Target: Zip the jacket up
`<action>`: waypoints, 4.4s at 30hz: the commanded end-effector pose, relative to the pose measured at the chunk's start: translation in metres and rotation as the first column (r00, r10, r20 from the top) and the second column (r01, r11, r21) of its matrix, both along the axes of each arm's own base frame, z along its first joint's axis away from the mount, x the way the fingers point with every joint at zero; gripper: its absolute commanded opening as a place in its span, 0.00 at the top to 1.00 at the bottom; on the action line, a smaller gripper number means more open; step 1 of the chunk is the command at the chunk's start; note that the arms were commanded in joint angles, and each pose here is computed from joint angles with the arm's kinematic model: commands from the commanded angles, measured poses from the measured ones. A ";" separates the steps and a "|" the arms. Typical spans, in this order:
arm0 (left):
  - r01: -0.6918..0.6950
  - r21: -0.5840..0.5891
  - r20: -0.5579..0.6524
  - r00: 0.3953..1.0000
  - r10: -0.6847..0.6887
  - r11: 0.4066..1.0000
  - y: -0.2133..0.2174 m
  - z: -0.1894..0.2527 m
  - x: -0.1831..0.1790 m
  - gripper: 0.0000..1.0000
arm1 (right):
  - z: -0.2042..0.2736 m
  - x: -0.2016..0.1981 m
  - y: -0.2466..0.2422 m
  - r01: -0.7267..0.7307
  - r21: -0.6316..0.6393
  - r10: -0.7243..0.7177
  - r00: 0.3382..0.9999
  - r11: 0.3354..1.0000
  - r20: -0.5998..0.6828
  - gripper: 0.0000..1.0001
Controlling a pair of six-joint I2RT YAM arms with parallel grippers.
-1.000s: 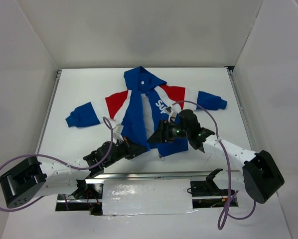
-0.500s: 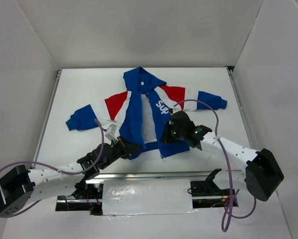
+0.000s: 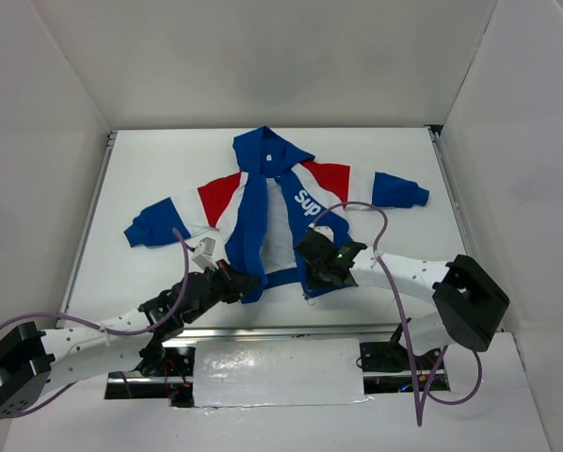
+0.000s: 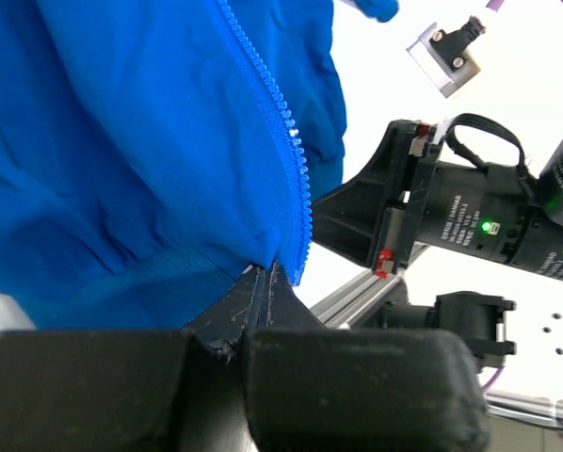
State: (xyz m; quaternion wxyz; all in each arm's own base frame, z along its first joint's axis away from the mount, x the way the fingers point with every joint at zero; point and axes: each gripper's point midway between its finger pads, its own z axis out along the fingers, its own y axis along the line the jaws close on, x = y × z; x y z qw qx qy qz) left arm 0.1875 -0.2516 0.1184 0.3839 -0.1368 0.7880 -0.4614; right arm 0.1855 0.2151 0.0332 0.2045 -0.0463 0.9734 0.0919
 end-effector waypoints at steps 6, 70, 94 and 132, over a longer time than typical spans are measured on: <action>0.002 0.017 0.030 1.000 -0.002 1.000 -0.001 0.006 0.004 1.00 | -0.018 -0.021 0.000 -0.003 -0.043 0.002 0.999 0.999 -0.041 1.00; -0.048 0.147 -0.020 0.998 0.051 0.988 0.029 -0.011 0.011 1.00 | -0.022 -0.024 0.058 -0.027 0.113 0.041 0.991 0.993 -0.124 1.00; -0.060 0.209 -0.040 0.997 0.070 0.976 0.047 -0.022 0.022 1.00 | -0.010 -0.028 0.095 0.022 0.166 -0.002 0.992 0.986 -0.123 1.00; -0.010 0.209 -0.062 0.998 0.024 0.978 0.040 -0.030 0.020 1.00 | -0.026 -0.040 0.062 0.057 0.080 -0.050 0.995 0.995 -0.087 1.00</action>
